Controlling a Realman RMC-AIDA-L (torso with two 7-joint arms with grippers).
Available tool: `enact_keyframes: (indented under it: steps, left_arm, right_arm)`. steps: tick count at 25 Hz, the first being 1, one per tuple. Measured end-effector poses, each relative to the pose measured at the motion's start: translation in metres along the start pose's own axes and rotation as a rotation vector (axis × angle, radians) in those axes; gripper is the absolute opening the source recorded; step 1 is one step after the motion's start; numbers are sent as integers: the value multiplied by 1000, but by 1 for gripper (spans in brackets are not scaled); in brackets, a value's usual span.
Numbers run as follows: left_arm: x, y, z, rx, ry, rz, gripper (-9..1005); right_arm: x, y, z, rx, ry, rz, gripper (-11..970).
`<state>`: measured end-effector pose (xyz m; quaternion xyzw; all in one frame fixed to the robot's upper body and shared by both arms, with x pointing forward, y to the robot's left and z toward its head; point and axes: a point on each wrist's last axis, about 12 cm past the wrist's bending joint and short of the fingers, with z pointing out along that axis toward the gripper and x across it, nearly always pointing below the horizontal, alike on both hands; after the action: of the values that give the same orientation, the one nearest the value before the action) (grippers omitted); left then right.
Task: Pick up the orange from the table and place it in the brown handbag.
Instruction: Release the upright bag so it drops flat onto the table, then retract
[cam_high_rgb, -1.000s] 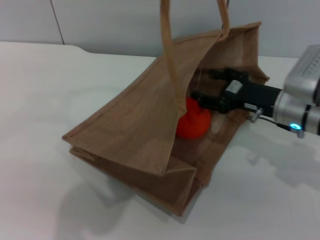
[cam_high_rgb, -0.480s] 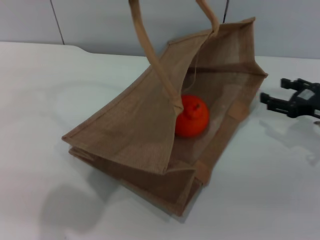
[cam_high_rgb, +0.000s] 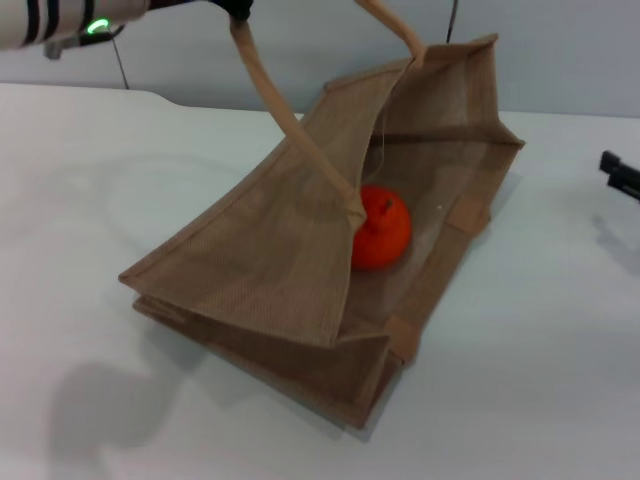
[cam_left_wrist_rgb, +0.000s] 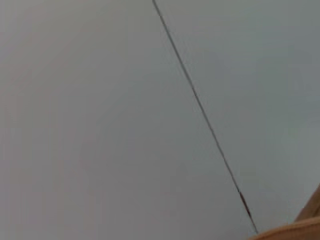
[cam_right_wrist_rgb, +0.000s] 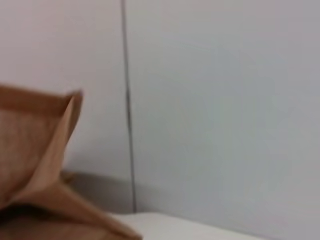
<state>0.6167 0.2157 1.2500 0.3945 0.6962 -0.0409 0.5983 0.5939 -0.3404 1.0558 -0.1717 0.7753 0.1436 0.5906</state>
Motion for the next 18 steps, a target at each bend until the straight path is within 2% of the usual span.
enact_keyframes:
  steps: [5,10,18]
  left_arm:
    - [13,-2,10,31,-39,-62,113]
    - [14,-4,13,37,-49,-79,122]
    - [11,-9,20,106,-156,-102,494]
  right_arm:
    - [-1,4,5,6,-11,-4,807]
    - [-3,7,8,0,-15,-3,807]
    - [-3,11,11,-13,-16,-3,806]
